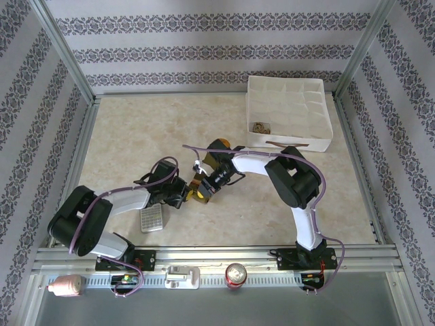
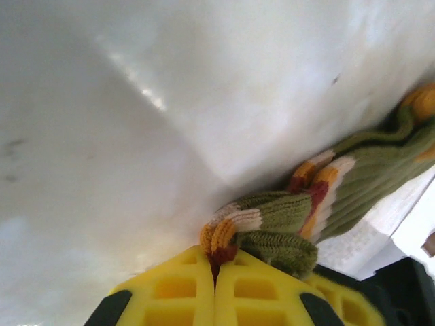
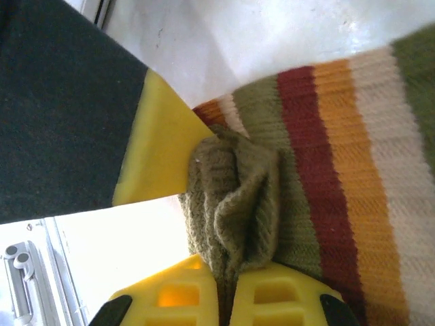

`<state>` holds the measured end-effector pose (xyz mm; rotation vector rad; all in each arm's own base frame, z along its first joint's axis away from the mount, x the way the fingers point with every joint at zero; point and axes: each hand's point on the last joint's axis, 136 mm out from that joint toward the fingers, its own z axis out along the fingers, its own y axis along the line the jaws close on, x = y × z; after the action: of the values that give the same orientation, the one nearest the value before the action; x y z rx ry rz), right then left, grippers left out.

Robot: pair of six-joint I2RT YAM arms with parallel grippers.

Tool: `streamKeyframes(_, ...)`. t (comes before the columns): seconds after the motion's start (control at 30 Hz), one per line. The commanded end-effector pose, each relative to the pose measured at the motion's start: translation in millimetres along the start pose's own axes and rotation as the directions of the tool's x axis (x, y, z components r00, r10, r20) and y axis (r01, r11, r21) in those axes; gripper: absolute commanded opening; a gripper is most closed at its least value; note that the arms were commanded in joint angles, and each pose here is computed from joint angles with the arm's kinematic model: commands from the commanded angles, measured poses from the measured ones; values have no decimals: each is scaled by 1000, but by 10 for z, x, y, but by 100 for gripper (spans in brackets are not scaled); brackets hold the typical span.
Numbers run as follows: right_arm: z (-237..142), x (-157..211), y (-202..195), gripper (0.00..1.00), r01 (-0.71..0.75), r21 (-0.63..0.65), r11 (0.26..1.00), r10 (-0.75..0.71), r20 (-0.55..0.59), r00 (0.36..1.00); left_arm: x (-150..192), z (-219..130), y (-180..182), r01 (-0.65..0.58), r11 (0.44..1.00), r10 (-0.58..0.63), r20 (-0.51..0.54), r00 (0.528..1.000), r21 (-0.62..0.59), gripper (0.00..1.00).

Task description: Roll the socks

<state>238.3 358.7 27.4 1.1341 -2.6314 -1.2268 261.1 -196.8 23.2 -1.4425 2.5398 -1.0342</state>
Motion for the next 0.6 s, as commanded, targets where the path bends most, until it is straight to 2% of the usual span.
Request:
streamKeyframes(0.0,-61,71,61,14,79,26,997,-79,4,997,-78,-2,174,12,997,-8,58,998,-78,0)
streamKeyframes(0.1,-225,47,109,35,243,164,956,-255,57,965,-39,-82,377,53,985,-45,52,998,-161,0)
streamKeyframes(0.17,-375,21,186,45,390,299,871,-434,95,896,3,-147,504,75,975,-68,43,997,-209,0)
streamKeyframes(0.2,-431,34,224,49,455,364,813,-518,93,850,21,-177,537,84,972,-77,38,996,-221,0)
streamKeyframes(0.27,-502,117,308,61,592,502,630,-698,32,715,55,-230,607,100,966,-95,29,995,-238,0)
streamKeyframes(0.3,-540,138,288,65,615,560,555,-740,-4,672,60,-245,627,107,965,-103,27,994,-241,0)
streamKeyframes(0.37,-503,250,371,68,706,591,391,-824,-117,554,62,-270,650,118,964,-116,23,993,-239,0)
streamKeyframes(0.57,-249,310,393,68,812,577,81,-852,-383,357,12,-266,608,138,962,-137,21,990,-237,0)
